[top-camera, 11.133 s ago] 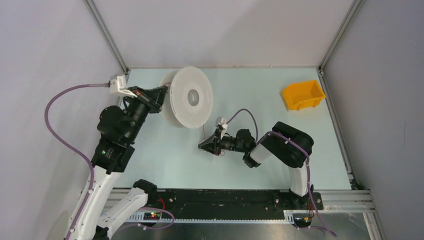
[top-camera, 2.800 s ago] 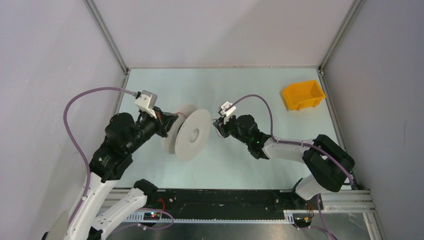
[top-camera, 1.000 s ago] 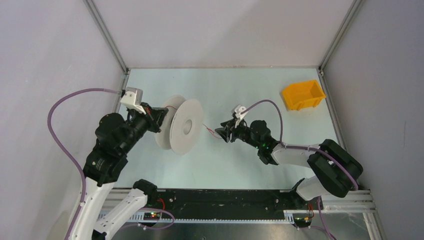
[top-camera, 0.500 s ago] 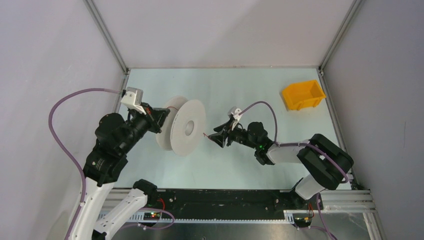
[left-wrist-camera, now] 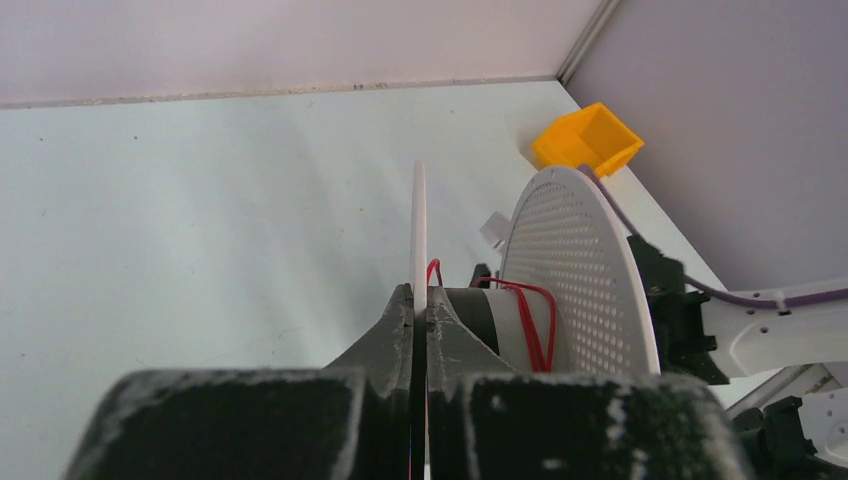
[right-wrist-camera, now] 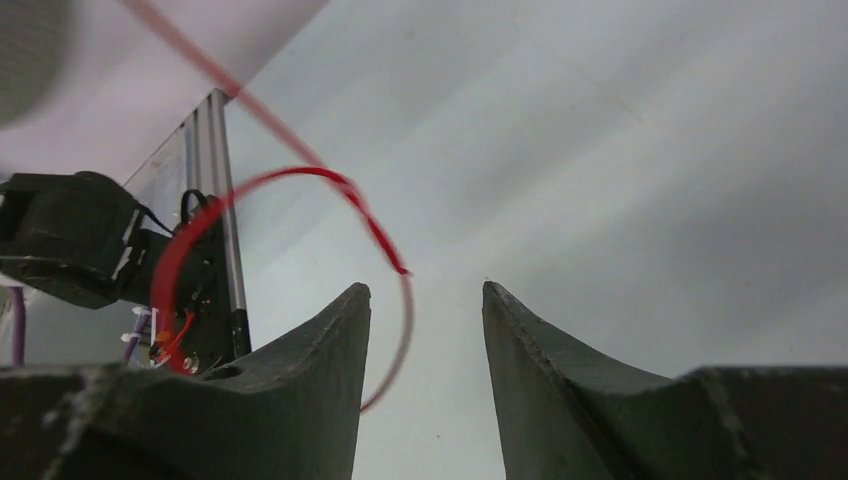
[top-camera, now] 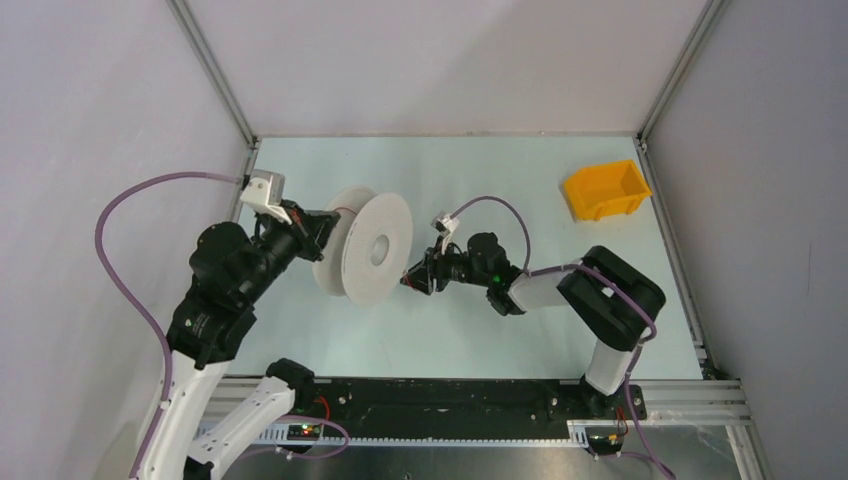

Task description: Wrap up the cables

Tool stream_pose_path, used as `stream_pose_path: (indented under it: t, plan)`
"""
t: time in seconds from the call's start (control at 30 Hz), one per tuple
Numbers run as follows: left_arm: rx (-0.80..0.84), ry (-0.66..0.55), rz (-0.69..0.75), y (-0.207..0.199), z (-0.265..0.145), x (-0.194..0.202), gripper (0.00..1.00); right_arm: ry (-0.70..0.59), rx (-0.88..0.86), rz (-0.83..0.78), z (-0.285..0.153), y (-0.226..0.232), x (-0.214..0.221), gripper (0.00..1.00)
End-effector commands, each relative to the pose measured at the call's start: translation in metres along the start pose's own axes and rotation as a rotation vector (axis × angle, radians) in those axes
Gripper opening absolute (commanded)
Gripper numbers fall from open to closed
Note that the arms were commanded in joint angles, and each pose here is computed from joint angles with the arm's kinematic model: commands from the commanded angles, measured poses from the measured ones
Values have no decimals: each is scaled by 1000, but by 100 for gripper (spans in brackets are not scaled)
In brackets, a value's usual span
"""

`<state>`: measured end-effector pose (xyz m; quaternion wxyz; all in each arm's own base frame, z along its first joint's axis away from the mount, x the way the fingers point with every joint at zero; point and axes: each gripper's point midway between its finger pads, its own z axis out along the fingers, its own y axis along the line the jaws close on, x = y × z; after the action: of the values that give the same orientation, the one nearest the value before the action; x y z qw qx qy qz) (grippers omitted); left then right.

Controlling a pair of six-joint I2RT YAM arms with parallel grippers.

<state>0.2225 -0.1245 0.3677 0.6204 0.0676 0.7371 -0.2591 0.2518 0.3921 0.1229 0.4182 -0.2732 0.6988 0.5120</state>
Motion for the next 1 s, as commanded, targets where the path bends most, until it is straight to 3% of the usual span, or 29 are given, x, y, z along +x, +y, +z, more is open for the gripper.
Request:
stream_pose_path:
  t: [0.0,0.47,0.73,0.97]
  plan:
    - [11,-213,11,-12,-13,-70,0,102,75,147,7,-22,27,49]
    - [-129,-334,91,5,-34,-118,0,217,418,211,-20,-95,55,44]
    - [-78,-314,81,-3,-34,-112,0,203,425,173,-25,-96,46,43]
    - [-37,-278,55,-8,-30,-96,0,116,332,84,-29,-75,22,9]
